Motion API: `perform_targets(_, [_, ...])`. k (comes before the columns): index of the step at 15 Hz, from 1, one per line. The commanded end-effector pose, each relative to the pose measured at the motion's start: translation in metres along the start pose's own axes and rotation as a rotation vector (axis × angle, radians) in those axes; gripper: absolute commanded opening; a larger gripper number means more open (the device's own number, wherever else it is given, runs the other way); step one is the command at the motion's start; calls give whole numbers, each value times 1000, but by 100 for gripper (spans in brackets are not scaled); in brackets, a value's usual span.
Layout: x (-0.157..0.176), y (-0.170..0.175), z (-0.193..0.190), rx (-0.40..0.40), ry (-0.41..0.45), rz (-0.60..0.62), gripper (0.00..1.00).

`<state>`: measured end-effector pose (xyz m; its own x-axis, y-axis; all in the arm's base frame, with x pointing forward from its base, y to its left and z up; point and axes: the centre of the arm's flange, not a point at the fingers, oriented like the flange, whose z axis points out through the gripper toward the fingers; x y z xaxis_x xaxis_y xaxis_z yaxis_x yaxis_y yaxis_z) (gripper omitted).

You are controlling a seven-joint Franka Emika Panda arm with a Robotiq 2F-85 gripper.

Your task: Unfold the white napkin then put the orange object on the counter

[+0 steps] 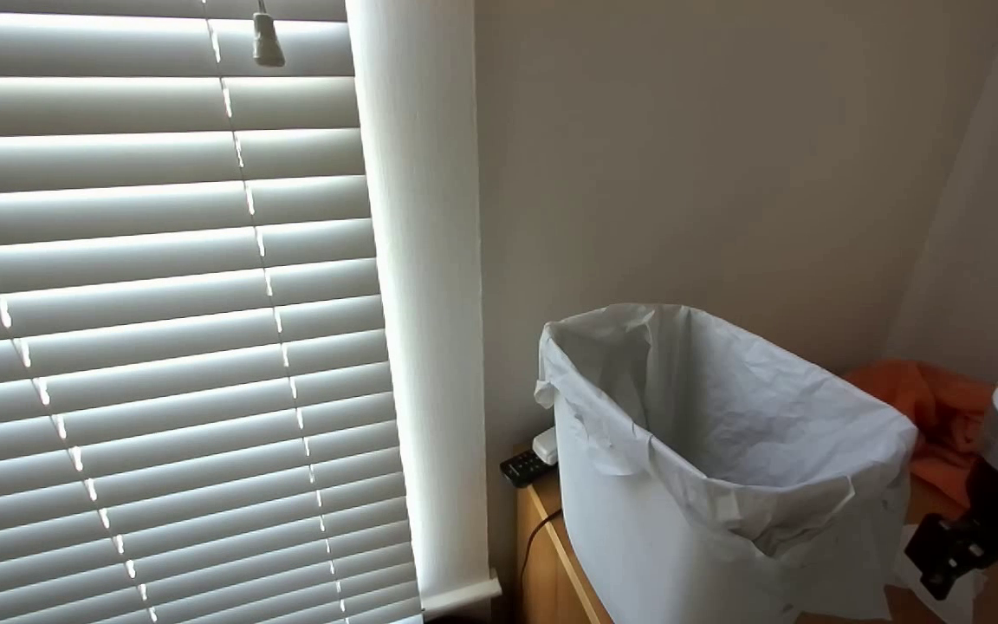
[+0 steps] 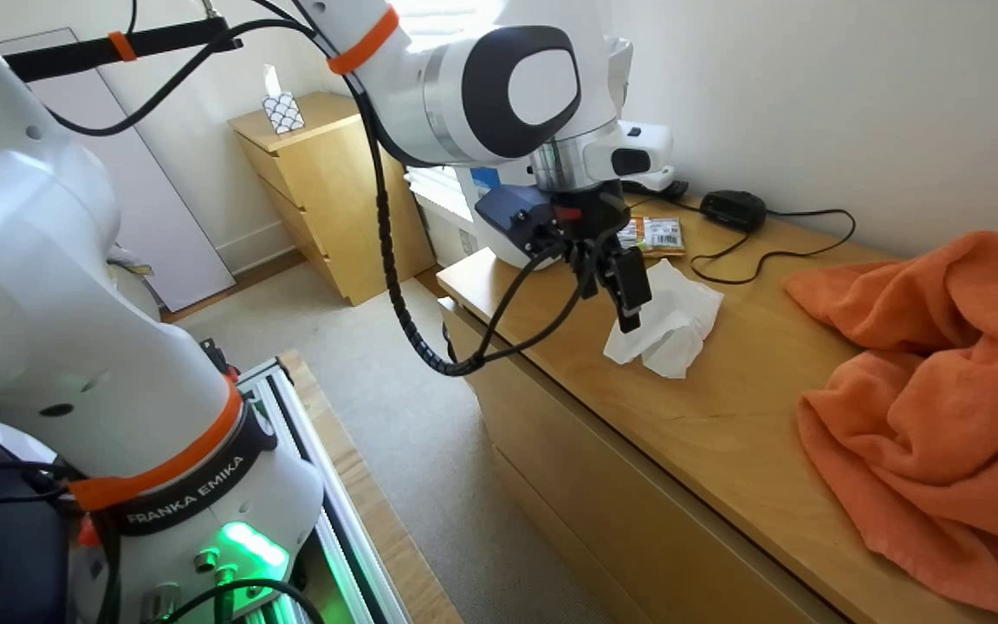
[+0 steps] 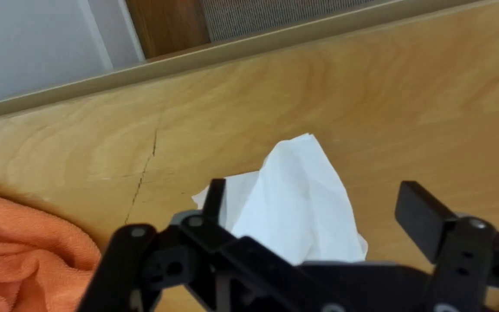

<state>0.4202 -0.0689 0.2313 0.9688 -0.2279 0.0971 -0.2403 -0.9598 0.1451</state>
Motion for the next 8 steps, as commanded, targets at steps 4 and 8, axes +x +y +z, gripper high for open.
perform_targets(4, [30, -21, 40, -57, -4, 9, 100])
perform_targets(8, [40, -27, 48, -64, -3, 3, 73])
